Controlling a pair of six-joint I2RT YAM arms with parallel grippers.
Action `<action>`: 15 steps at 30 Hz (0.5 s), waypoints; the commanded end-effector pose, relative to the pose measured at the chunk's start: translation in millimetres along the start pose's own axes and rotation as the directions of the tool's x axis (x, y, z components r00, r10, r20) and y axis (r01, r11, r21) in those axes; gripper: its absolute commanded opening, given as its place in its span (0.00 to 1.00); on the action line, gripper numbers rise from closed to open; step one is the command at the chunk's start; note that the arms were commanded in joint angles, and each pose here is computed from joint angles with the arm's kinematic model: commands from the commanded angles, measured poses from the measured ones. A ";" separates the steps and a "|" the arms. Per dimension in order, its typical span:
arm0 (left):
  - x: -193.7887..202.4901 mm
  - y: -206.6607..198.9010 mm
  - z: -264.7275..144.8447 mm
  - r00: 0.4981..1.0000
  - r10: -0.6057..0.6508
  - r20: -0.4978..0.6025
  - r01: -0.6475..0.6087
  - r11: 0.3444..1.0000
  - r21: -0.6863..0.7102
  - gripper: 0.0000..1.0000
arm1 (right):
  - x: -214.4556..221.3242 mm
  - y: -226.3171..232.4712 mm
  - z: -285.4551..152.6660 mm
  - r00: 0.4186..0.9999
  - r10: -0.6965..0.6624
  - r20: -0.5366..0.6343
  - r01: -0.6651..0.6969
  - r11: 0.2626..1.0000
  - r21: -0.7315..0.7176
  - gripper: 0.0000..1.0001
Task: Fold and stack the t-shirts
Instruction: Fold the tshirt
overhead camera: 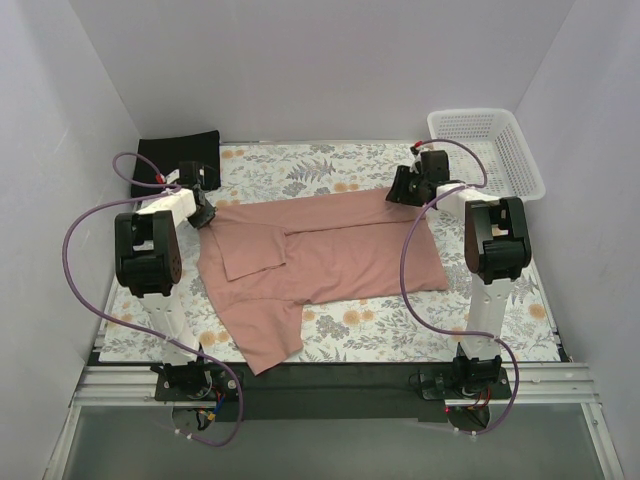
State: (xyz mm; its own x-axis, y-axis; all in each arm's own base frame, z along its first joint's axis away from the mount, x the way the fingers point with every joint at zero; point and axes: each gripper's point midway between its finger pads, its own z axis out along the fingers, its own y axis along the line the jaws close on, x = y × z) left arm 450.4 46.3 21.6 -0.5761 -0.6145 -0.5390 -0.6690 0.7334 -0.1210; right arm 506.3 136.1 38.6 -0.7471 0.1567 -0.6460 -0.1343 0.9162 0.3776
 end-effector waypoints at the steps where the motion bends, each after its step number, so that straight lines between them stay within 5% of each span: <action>1: -6.2 11.9 8.6 1.000 0.013 0.014 -0.012 0.998 -0.055 0.13 | -28.3 -8.6 5.0 0.997 -0.003 0.074 0.001 1.000 0.027 0.54; 10: -12.3 29.5 22.5 1.000 -0.029 -0.004 0.029 0.996 -0.090 0.13 | -21.9 -34.7 14.1 0.997 0.058 0.042 -0.061 0.996 0.065 0.54; 15: -32.3 4.1 6.0 0.999 -0.044 0.013 0.044 0.999 0.015 0.28 | -63.1 0.9 -5.2 0.994 0.017 0.110 -0.010 0.998 -0.063 0.55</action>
State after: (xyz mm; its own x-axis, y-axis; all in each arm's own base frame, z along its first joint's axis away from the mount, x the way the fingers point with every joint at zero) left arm 464.8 62.5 22.4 -0.5481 -0.6423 -0.5357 -0.6865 0.7113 -0.1505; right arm 530.5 119.7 40.7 -0.7330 0.2146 -0.6455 -0.0911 0.9094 0.4057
